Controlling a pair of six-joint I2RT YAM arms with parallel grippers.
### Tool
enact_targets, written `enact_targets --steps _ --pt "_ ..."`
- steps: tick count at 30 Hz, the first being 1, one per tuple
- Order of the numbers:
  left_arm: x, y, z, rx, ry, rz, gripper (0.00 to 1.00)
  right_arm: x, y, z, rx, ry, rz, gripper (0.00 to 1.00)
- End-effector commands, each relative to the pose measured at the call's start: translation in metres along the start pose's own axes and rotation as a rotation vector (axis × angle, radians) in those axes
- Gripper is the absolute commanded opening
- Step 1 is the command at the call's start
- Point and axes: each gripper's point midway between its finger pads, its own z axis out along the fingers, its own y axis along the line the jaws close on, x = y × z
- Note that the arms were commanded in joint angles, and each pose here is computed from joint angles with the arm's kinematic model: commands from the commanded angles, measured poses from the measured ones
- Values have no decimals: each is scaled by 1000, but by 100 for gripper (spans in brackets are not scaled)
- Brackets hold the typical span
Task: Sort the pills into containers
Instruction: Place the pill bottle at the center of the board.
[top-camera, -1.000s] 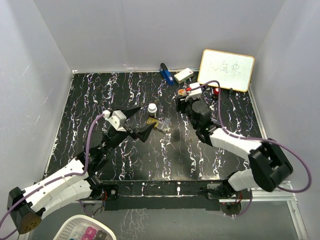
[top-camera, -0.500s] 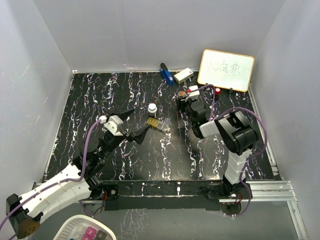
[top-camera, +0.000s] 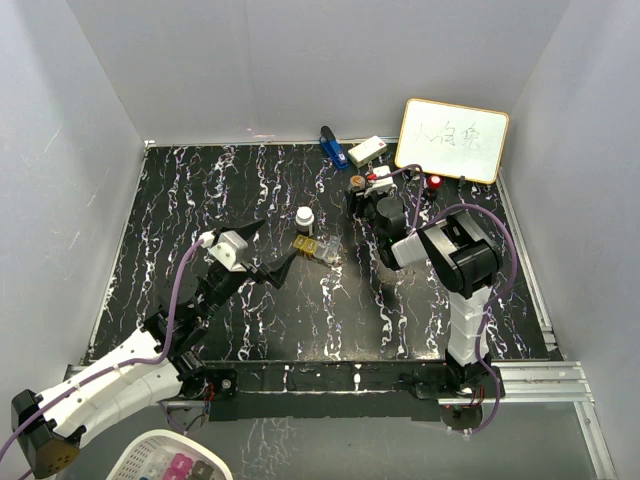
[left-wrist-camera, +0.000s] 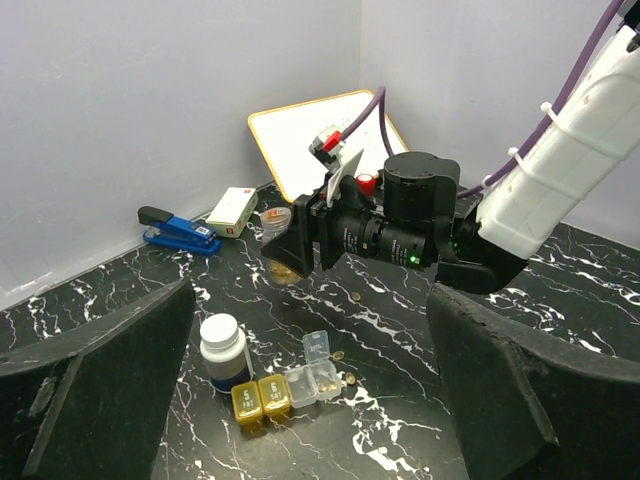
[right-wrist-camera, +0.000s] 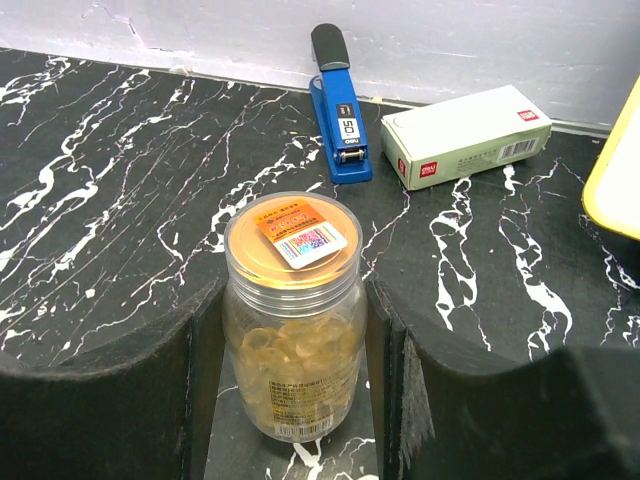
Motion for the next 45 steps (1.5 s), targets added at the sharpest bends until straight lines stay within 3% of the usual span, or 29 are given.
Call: enact_targets --steps 1,17,27,30,37,45 --pt "-17 3 3 -13 -41 9 99 -20 4 15 -17 -83 14 0" --pt "-19 8 -1 -38 -52 4 99 7 12 10 -63 3 37 0" --pt "-20 9 -2 -47 -56 -3 99 26 19 8 -88 123 61 1" --pt "-21 10 -3 -53 -61 -4 99 29 19 5 -89 144 67 10" --pt "-26 14 -6 -71 -82 -7 99 33 21 -4 -87 162 78 15" --pt "-30 17 -7 -86 -96 -8 99 35 28 -10 -93 178 54 47"
